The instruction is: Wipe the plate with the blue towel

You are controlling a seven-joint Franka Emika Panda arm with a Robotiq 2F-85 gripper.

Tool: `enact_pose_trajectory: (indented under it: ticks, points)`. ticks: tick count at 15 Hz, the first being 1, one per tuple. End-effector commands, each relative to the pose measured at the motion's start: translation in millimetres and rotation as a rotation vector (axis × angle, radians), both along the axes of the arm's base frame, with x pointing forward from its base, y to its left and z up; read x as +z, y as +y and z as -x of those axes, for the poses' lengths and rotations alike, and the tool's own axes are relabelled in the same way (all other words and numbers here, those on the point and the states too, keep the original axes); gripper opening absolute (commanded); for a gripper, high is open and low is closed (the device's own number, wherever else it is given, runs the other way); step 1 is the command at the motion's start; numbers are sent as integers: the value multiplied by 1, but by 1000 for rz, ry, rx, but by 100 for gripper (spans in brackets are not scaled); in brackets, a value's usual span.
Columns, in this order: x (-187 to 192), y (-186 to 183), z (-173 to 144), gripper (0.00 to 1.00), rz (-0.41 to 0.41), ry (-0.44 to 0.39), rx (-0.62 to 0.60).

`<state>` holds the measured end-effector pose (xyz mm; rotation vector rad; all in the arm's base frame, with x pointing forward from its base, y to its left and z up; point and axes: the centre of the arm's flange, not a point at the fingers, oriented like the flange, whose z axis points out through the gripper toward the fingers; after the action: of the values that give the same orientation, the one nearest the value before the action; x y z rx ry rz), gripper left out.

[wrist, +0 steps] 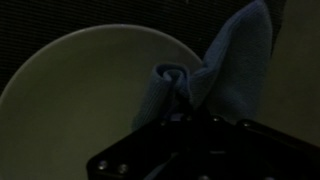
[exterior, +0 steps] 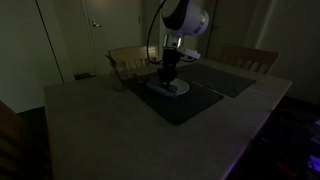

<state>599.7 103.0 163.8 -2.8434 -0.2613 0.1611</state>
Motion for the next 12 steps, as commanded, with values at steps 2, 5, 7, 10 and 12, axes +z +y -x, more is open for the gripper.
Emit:
enact_pose_trajectory:
  ticks: [2, 5, 7, 10, 12]
  points:
    - [34, 15, -2, 2, -7, -26, 55]
    - [60, 36, -4, 2, 2, -69, 100]
    - [78, 54, -1, 2, -7, -95, 139]
    - [96, 83, 8, 2, -21, -108, 195]
    - [100, 103, 16, 2, -24, -111, 230]
